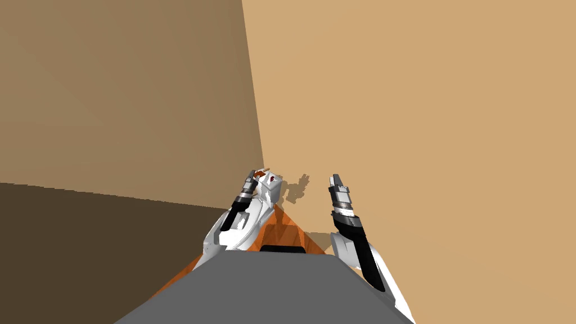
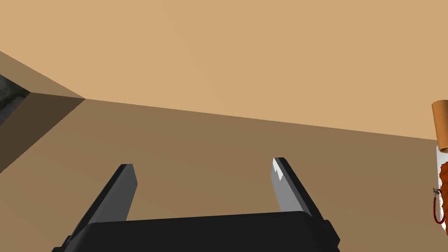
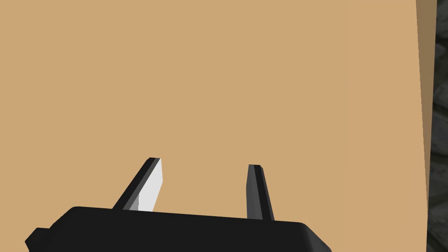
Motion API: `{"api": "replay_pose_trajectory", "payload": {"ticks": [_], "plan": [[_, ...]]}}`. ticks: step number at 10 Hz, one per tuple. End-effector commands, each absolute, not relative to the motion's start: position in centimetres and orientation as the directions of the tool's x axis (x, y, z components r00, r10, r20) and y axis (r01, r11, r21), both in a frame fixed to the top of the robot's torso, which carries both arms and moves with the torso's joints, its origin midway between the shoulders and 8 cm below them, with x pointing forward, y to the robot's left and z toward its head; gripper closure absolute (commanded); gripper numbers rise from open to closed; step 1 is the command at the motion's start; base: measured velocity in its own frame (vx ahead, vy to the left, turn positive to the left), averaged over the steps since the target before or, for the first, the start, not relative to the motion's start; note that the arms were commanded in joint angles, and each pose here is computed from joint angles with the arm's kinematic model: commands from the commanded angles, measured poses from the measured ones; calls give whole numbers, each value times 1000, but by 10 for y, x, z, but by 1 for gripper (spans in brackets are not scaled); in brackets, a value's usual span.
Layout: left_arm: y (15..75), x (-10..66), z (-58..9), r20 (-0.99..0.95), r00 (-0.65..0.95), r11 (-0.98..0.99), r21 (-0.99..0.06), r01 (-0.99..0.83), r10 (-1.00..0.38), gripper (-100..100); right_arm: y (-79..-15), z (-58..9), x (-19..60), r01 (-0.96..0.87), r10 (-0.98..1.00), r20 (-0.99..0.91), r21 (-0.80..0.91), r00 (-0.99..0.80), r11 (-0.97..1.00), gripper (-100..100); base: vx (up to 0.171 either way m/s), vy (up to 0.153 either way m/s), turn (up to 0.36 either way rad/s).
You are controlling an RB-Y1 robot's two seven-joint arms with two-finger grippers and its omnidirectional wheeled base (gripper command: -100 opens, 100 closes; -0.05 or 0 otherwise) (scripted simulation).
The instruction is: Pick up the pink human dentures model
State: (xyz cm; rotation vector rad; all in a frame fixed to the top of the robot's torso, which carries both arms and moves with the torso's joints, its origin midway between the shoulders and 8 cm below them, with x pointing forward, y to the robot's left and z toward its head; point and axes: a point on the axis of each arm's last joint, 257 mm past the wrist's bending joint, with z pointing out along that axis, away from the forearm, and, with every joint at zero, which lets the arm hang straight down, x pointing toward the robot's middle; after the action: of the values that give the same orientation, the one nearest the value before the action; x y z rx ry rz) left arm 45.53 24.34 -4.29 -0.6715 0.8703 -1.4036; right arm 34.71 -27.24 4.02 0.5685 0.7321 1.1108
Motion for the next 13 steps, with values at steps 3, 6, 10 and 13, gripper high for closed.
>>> {"api": "replay_pose_trajectory", "payload": {"ticks": [3, 6, 10, 13], "plan": [[241, 480, -59, -97, -58, 54, -861, 506, -994, -100, -272, 40, 347, -588, 936, -238, 730, 259, 348, 0, -59, -12, 16], [235, 512, -77, -65, -79, 23, -892, 451, -995, -100, -272, 40, 347, -588, 936, -238, 730, 259, 348, 0, -69, -25, 32], [230, 544, -95, -29, -95, -10, -923, 385, -995, -100, -272, 40, 347, -588, 936, -238, 730, 259, 348, 0, -47, -16, 28], [223, 573, -105, 11, -107, -46, -943, 328, -994, -100, -272, 40, 347, -588, 936, -238, 730, 259, 348, 0, -28, -21, 39]]}}
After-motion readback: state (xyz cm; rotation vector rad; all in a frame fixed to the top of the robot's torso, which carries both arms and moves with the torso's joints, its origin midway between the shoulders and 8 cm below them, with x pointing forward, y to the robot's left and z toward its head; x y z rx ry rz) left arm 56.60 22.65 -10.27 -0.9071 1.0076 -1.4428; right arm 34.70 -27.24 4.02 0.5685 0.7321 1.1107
